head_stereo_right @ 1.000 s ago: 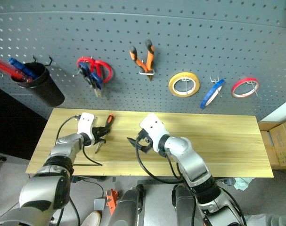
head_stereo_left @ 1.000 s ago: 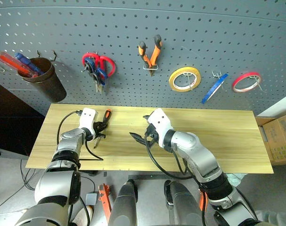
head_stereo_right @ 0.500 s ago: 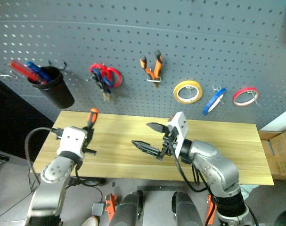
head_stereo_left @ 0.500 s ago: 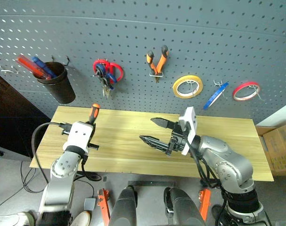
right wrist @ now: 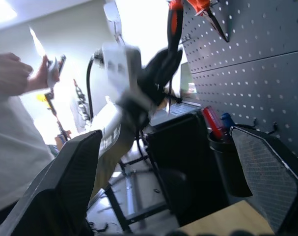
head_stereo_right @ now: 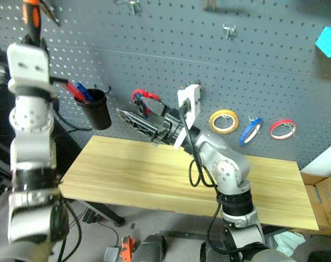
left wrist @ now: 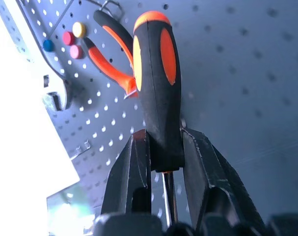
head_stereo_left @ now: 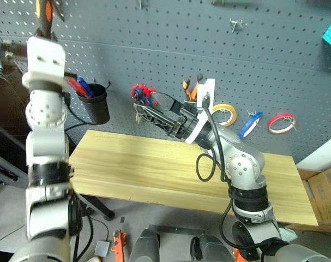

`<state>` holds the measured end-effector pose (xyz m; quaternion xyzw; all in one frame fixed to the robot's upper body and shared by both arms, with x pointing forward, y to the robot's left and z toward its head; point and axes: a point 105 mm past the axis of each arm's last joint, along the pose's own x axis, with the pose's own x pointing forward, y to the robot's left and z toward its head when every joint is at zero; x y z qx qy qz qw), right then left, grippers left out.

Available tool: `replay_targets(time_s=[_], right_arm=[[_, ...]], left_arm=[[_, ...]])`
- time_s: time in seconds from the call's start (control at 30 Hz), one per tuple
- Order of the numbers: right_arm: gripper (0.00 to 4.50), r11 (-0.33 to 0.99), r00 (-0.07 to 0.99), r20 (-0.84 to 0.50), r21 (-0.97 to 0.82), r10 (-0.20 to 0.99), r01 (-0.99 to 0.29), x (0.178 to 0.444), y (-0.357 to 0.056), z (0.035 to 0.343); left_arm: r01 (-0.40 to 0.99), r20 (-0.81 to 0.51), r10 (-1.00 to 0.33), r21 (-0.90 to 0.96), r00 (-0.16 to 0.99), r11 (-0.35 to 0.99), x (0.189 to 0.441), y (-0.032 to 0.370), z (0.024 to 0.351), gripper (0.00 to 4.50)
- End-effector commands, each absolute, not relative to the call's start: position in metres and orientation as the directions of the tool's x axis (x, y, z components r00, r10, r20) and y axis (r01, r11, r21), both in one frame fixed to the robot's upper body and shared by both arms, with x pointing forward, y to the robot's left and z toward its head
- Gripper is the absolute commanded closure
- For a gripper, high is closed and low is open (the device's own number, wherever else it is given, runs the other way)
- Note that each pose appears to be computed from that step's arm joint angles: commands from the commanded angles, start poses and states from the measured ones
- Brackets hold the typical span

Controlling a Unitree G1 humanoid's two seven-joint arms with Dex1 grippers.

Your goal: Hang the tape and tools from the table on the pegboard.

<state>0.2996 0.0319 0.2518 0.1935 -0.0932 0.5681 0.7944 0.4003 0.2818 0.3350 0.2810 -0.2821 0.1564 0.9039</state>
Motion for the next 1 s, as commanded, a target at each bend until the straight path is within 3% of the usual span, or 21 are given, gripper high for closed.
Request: replay_targets(time_s=[0.03,0.13,0.27,0.5,0.87,0.9,1.0], right_arm=[[0.0,0.274,0.309,0.403,0.144,0.862,-0.951,0.297,0.033,0.262],[0.0,0.29,0.32,0.4,0.136,0.859,-0.947,0.298,0.031,0.261],[0.0,0.314,0.34,0.382,0.129,0.859,-0.941,0.3,0.026,0.256],[0.0,0.339,0.362,0.367,0.127,0.857,-0.932,0.299,0.023,0.252],[0.0,0.353,0.377,0.339,0.131,0.862,-0.926,0.298,0.021,0.244],[0.0,0.361,0.38,0.331,0.121,0.863,-0.925,0.298,0.02,0.243],[0.0,0.394,0.401,0.304,0.089,0.864,-0.915,0.296,0.012,0.238]], left_arm=[[-0.387,0.589,0.083,0.412,0.804,0.825,0.42,0.273,0.339,3.92],[-0.318,0.538,0.062,0.398,0.84,0.861,0.435,0.268,0.329,3.92],[-0.237,0.411,0.103,0.291,0.906,0.927,0.45,0.272,0.289,3.92],[-0.234,0.328,0.154,0.22,0.932,0.947,0.45,0.281,0.246,3.92],[-0.273,0.373,0.203,0.146,0.905,0.951,0.425,0.288,0.249,0.3],[-0.277,0.382,0.207,0.139,0.901,0.951,0.42,0.287,0.253,0.04],[-0.269,0.404,0.188,0.154,0.895,0.951,0.401,0.276,0.264,0.04]])
